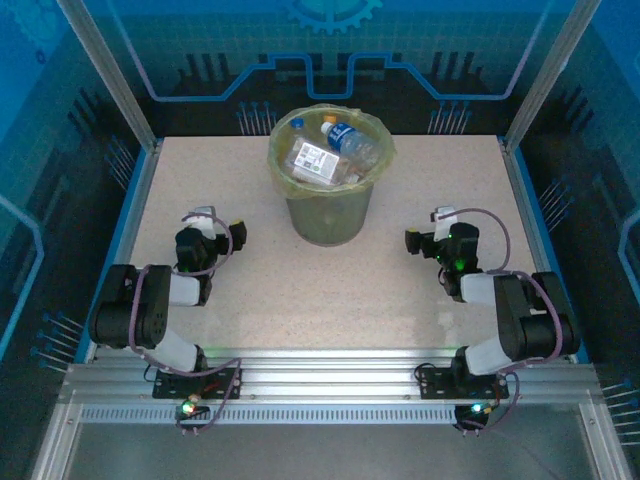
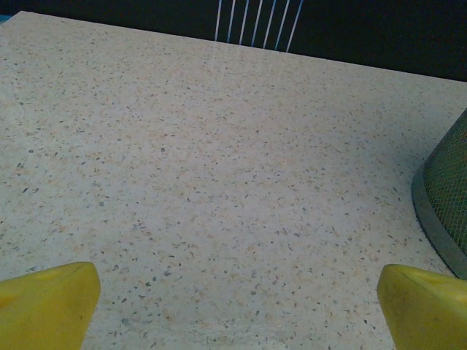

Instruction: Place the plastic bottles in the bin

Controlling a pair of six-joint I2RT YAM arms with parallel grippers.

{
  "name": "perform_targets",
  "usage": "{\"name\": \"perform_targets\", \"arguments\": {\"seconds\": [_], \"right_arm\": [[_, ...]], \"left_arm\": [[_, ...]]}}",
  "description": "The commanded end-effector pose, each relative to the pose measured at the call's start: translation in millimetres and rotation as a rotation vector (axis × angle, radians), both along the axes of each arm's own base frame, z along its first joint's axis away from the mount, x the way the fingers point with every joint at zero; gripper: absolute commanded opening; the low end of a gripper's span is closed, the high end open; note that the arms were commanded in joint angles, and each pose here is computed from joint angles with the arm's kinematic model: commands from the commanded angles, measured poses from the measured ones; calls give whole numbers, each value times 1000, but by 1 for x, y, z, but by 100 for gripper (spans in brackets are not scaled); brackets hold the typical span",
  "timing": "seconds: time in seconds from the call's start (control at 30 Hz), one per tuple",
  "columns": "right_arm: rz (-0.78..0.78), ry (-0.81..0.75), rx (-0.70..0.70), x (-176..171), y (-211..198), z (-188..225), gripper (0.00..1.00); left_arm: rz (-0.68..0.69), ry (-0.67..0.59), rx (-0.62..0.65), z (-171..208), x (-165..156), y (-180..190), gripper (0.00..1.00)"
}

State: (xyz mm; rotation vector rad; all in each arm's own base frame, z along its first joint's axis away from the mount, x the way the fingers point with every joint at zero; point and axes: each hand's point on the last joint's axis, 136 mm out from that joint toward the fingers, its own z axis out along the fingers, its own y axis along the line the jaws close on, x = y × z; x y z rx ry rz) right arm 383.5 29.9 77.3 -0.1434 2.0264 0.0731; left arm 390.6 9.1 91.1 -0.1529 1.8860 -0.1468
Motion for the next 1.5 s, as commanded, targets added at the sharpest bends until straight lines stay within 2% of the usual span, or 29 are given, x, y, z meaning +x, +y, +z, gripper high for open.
{"name": "perform_targets", "arguments": {"seconds": [0.0, 0.63, 1.47], "right_arm": [[39, -63, 6, 12, 2, 17, 100], [27, -58, -17, 14, 4, 17, 100], [27, -58, -19, 13, 4, 16, 100]], "left_arm": [[-32, -14, 11, 6, 2, -4, 99], [-102, 6, 30, 5, 5, -17, 99], [-103, 11, 49, 5, 7, -20, 99]]}}
